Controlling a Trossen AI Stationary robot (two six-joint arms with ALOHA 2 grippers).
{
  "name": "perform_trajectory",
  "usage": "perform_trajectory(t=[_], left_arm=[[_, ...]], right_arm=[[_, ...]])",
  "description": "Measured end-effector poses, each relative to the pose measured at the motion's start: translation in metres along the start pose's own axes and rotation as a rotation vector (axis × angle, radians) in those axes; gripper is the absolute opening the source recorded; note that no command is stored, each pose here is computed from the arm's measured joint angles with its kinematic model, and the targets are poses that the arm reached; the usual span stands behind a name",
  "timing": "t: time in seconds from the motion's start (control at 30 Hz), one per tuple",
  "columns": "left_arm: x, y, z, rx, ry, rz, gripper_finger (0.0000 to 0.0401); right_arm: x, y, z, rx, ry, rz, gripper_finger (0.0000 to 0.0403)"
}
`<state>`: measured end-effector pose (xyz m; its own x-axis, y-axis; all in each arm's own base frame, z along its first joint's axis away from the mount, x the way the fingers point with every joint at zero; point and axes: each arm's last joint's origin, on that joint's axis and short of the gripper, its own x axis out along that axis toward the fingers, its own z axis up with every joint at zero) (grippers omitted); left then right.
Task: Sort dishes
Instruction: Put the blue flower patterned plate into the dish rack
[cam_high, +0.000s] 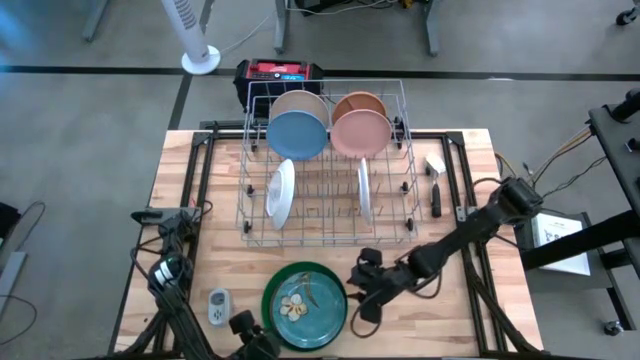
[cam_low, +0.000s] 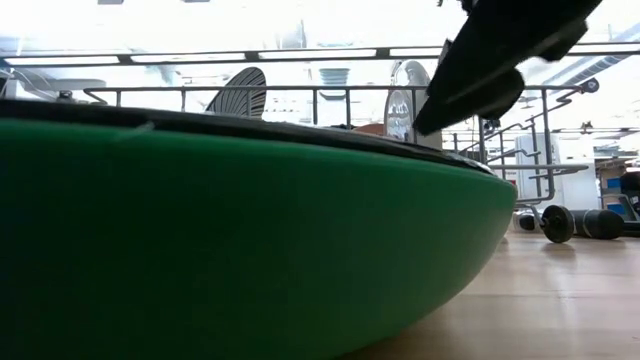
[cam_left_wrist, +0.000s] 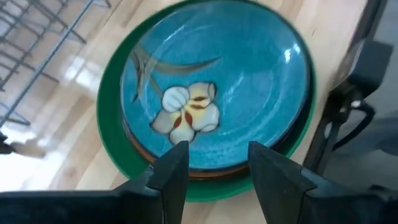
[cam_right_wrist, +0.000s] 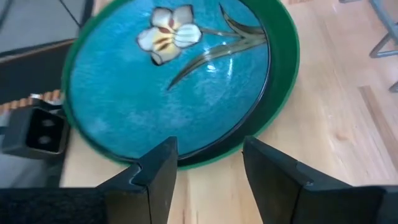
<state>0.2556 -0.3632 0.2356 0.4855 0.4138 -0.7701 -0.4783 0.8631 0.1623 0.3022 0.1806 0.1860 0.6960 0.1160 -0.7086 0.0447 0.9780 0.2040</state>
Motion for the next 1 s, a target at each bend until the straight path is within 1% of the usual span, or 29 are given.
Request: perform_trajectory(t=[0.1,0.27,0.43,0.6,0.7,0.77,0.93,1.0], left_arm=[[0.008,-0.001,-0.007,-0.011,0.023,0.015,0.0154],[0.024,-0.003,-0.020,-0.031,0.021,0.034,0.0154],[0.034,-0.001,-0.026,-0.077,-0.057,0.063,0.0154],[0.035,-0.002,-0.028,-0.081,-0.043,0.064,0.0154],[0.031,-0.003,-0.027,-0.107,-0.022,0.050,0.0154],[0.030,-0.001,-0.028,-0.185,-0.003,0.064,0.0154],[0.031,0.007,-0.033,-0.516,0.067,0.163,0.0154],[0.032,0.007,-0.036,-0.583,0.087,0.176,0.0154]], right_arm=[[0.012,0.003,0.000,-0.008,0.000,-0.030,0.0172],[0.025,0.003,-0.002,-0.032,-0.002,-0.083,0.0178],[0.030,-0.003,-0.002,0.009,-0.006,-0.125,0.0184],[0.030,-0.005,0.000,0.034,-0.019,-0.135,0.0197],[0.030,-0.006,0.001,0.050,-0.030,-0.149,0.0208],[0.030,-0.007,0.002,0.057,-0.032,-0.153,0.0215],[0.031,-0.008,0.001,0.078,-0.035,-0.158,0.0231],[0.031,-0.008,0.002,0.084,-0.035,-0.159,0.0238]])
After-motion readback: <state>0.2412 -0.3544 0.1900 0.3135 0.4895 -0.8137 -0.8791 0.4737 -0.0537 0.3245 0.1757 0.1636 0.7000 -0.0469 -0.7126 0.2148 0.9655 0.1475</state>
